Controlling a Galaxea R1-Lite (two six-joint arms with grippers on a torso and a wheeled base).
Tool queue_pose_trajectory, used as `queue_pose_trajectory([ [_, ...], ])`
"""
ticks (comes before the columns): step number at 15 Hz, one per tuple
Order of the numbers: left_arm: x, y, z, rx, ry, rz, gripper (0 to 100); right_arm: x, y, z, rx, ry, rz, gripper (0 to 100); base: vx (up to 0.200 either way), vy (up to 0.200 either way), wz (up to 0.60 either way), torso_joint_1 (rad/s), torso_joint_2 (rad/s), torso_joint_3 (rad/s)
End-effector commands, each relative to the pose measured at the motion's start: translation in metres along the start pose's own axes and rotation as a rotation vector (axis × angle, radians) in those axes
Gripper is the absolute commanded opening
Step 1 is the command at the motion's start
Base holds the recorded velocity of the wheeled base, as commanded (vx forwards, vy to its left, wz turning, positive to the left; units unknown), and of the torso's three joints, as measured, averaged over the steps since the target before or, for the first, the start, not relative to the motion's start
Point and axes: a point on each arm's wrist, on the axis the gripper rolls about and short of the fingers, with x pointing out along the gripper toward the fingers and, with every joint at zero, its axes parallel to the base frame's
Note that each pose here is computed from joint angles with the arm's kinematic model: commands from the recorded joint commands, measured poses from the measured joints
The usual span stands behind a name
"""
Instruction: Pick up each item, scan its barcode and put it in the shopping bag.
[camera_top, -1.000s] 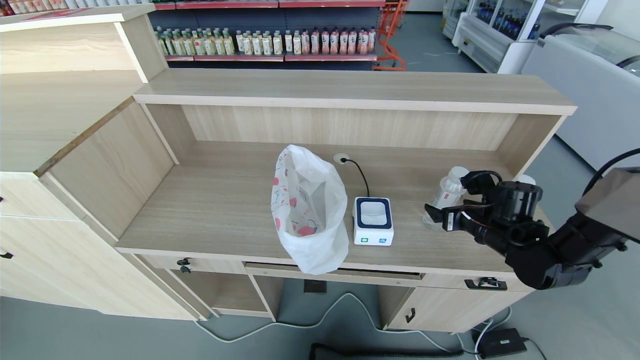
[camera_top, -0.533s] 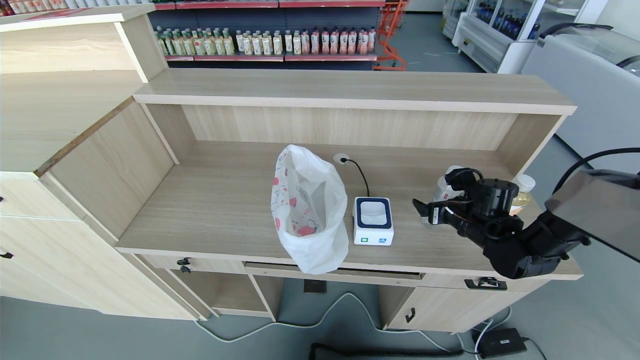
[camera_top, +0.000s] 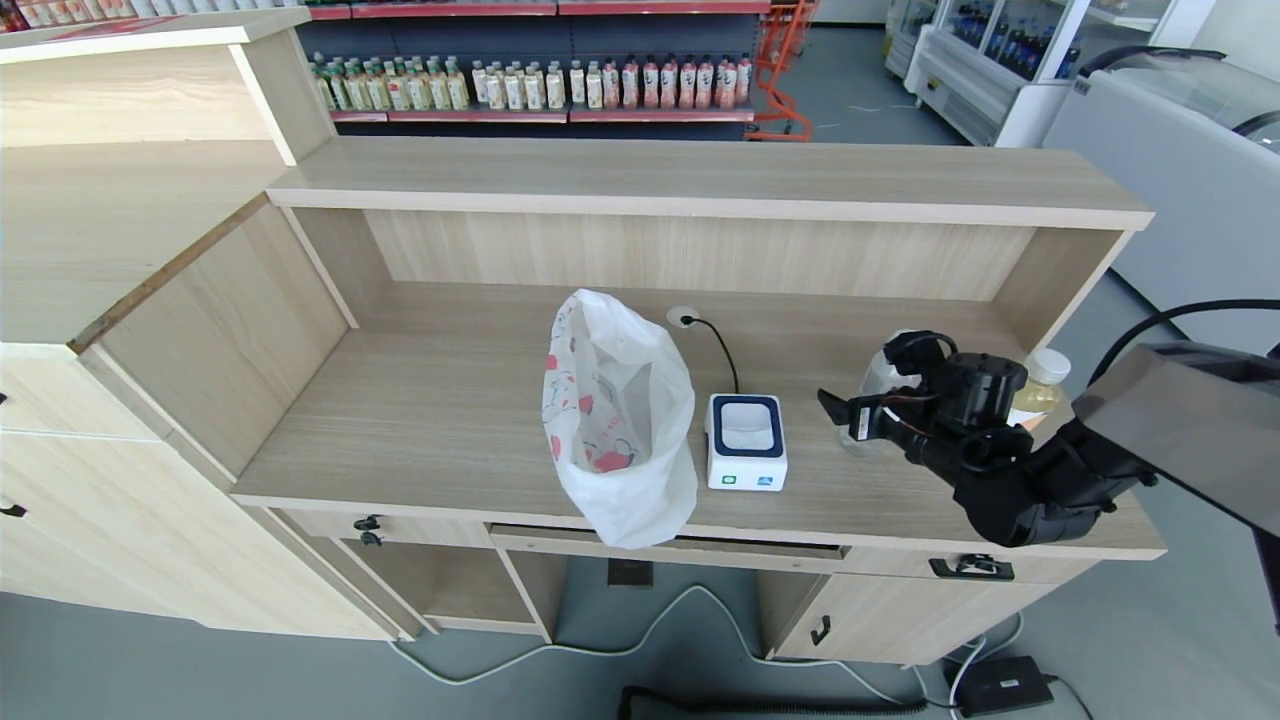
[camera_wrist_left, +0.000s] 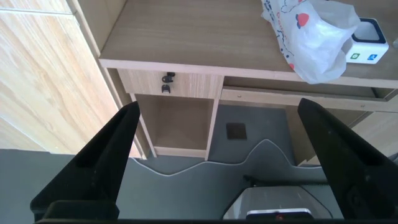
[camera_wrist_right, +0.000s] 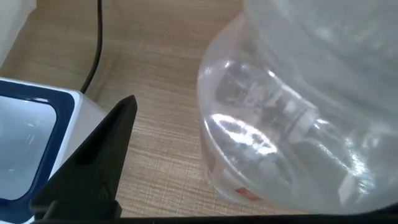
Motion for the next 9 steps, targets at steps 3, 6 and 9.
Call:
queue_pose_trajectory([
  [3, 0.0, 0.0, -0.0001, -0.001, 0.001, 0.0, 100, 0.0049, -0.0094, 0.0038, -0.002, -0.029, 0.037, 100, 0.0, 0.0, 0.0, 0.0, 0.0, 0.0],
  [6, 0.0, 0.0, -0.0001, -0.001, 0.001, 0.0, 100, 0.0087, -0.011, 0.0024, -0.004, -0.036, 0.056, 0, 0.0, 0.0, 0.0, 0.0, 0.0, 0.0],
  [9, 0.0, 0.0, -0.0001, -0.001, 0.001, 0.0, 100, 0.0088, -0.0116, 0.0017, -0.011, -0.035, 0.053, 0, 0.0, 0.0, 0.0, 0.0, 0.0, 0.0],
])
